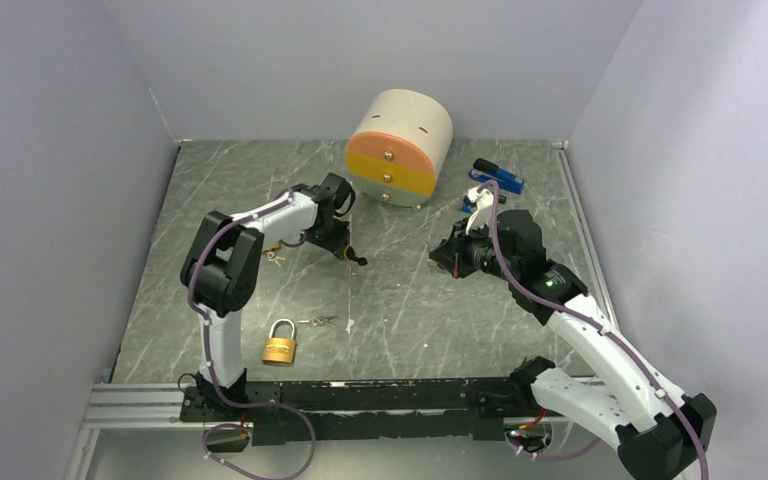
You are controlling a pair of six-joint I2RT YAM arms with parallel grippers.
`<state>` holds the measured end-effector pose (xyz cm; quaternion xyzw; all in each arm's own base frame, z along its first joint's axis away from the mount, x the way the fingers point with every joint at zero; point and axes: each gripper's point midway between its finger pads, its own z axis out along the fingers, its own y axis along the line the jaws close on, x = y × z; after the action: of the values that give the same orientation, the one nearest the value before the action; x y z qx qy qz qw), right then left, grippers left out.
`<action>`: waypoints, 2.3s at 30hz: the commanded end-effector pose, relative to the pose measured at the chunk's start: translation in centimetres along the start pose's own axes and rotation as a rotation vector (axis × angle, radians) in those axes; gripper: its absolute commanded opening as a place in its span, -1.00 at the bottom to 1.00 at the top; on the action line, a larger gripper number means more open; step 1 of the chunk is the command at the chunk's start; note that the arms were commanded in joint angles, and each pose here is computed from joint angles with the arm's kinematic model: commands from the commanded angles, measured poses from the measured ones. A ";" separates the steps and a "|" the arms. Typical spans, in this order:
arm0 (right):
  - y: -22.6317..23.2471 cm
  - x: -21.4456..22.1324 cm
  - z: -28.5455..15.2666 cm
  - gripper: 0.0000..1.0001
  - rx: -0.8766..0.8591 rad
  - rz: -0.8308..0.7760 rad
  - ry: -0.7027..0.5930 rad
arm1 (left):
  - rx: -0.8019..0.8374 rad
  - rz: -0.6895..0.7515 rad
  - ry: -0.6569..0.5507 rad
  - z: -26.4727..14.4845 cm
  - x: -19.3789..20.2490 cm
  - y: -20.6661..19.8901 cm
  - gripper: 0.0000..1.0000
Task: Unlock with the key
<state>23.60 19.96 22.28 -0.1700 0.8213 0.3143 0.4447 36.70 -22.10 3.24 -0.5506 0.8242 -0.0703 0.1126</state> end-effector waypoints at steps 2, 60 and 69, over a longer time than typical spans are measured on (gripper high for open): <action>0.7 -1.5 -0.9 -1.00 -0.017 -0.020 -0.047 | 0.189 0.079 0.096 -1.6 0.9 -2.8 -0.95; 4.5 -3.8 -2.3 -1.00 -0.209 0.004 -0.183 | 0.066 0.729 0.033 -11.4 -1.0 5.5 -0.95; 4.4 -3.2 -2.1 -1.00 -0.207 0.000 -0.152 | -0.416 0.982 -0.295 -7.7 -3.0 7.7 -0.95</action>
<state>21.33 21.94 26.34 -0.1832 0.7611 0.4118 0.4665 28.64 -19.35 6.76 -0.1790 0.9754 0.0939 0.0886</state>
